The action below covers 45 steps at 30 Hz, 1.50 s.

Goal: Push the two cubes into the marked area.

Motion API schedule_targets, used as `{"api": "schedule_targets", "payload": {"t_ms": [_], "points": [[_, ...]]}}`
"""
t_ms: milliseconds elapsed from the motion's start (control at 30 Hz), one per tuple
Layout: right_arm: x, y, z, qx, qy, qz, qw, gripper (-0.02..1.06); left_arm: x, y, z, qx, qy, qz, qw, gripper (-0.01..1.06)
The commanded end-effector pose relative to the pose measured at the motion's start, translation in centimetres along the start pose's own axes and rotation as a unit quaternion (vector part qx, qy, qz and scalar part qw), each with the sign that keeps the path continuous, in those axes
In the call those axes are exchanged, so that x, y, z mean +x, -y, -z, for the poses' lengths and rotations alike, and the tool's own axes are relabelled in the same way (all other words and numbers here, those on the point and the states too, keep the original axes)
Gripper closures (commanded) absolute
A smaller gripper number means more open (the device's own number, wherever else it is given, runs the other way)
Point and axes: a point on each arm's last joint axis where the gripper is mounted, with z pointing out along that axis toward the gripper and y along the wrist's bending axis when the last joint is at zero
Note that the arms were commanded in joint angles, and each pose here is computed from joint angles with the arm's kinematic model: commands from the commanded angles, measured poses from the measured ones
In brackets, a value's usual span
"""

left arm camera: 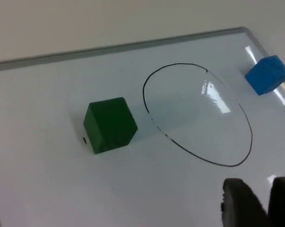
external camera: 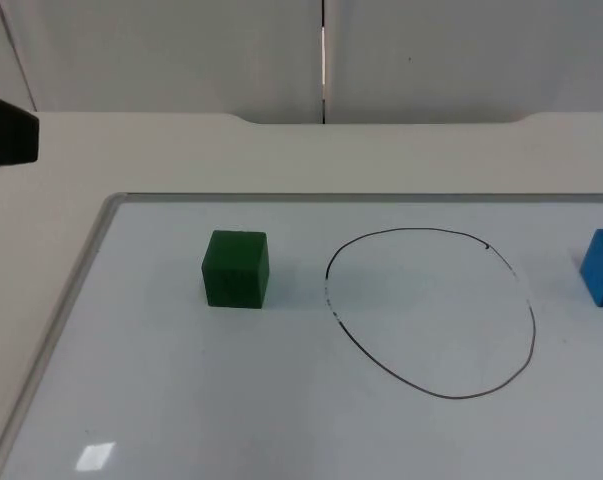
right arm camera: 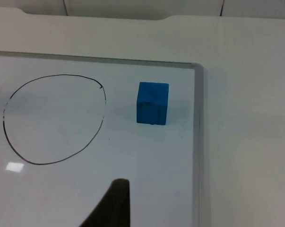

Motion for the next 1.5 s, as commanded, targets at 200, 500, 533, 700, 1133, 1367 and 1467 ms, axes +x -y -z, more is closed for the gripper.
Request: {"api": "schedule_targets", "payload": {"t_ms": [200,500,533,700,1133,1367,1467], "points": [[0.0,0.0,0.0,0.002,0.001,-0.002,1.0,-0.01,-0.9,-0.2,-0.9,0.028,0.031,-0.009,0.999,1.04],[0.0,0.0,0.0,0.002,0.001,-0.002,1.0,-0.01,-1.3,-1.3,-2.6,0.037,0.041,0.006,0.998,1.04],[0.0,0.0,0.0,0.002,0.001,-0.002,1.0,-0.01,-1.2,-1.5,-3.0,0.037,0.033,0.013,0.999,1.04],[0.0,0.0,0.0,0.002,0.001,-0.002,1.0,-0.01,-0.8,-2.4,-4.2,0.039,0.011,0.038,0.998,1.04],[0.0,0.0,0.0,0.002,0.001,-0.002,1.0,-0.01,-0.3,-3.8,-6.4,0.044,-0.008,0.063,0.997,1.04],[0.0,0.0,0.0,0.002,0.001,-0.002,1.0,-0.01,0.0,-4.6,-7.6,0.046,-0.011,0.075,0.996,1.04],[0.0,0.0,0.0,0.002,0.001,-0.002,1.0,-0.01,0.1,-4.9,-8.0,0.047,-0.012,0.078,0.996,1.04]]}}
